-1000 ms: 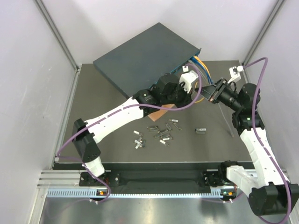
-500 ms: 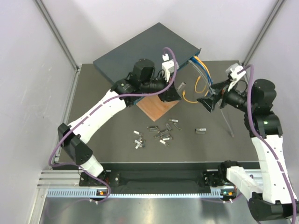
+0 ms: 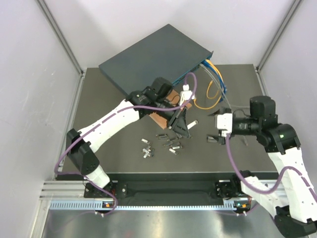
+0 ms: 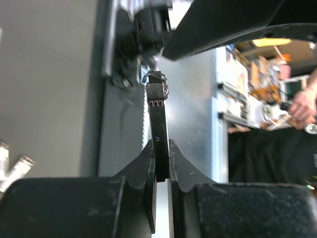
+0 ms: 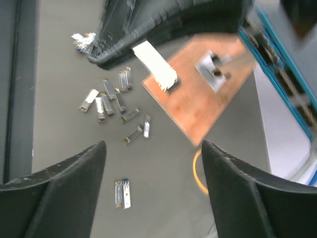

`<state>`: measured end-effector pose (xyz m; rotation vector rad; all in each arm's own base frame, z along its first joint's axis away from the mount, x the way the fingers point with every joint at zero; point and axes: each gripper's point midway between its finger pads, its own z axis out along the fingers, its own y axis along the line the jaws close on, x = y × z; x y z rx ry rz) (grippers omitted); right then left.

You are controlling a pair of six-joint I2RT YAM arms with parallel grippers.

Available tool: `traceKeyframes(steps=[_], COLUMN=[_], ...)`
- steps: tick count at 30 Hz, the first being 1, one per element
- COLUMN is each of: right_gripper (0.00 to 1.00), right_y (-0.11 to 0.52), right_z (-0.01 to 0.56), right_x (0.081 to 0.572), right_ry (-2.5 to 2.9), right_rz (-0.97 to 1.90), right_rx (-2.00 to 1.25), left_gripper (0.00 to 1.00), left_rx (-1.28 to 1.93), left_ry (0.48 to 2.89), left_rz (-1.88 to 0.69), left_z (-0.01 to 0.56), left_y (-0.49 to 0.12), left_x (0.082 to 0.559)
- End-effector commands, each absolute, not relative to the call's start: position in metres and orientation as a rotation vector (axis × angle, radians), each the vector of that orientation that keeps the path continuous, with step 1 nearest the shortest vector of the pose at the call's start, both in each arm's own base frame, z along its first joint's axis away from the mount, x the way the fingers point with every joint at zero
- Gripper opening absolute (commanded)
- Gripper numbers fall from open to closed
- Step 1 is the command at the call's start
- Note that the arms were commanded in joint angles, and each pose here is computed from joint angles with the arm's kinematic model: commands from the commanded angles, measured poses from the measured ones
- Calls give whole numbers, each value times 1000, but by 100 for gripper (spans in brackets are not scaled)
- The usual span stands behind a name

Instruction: Insert the plug into the switch port

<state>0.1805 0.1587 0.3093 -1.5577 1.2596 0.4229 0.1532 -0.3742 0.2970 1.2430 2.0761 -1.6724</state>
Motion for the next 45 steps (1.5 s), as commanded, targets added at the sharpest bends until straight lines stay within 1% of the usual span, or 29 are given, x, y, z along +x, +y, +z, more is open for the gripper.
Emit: traceKeyframes(steps=[1, 6, 7, 8, 12, 18, 27, 34, 45], right_gripper=[70, 57, 51, 49, 46, 42, 40, 39, 40], right_y=[173, 193, 195, 197, 212, 215, 200, 203, 218], right_z=[314, 305, 301, 299, 298, 296, 288, 302, 298], right_x=[158, 151, 155, 156, 157, 165, 173, 172, 171], right_ry=[1017, 964, 986, 990, 965, 971, 1021, 999, 933], right_rz=[384, 407, 396, 393, 367, 295, 192, 209, 250], right_rx=[-1702, -1781, -1794, -1803, -1831, -1842, -1840, -1802, -1850], left_gripper=[0, 0, 0, 0, 0, 0, 0, 0, 0], left_rx=[1302, 1293, 1289, 1284, 1273, 1269, 1276, 1284, 1276], left_ry=[2097, 2140, 2148, 2152, 2172, 2186, 2197, 2217, 2218], left_rz=[-1774, -1783, -1785, -1788, -1800, -1807, -1793, -1771, -1789], left_z=[298, 290, 288, 289, 286, 284, 280, 275, 278], left_y=[-363, -364, -365, -366, -368, -369, -366, -365, -375], left_x=[126, 124, 125, 124, 124, 123, 122, 123, 130])
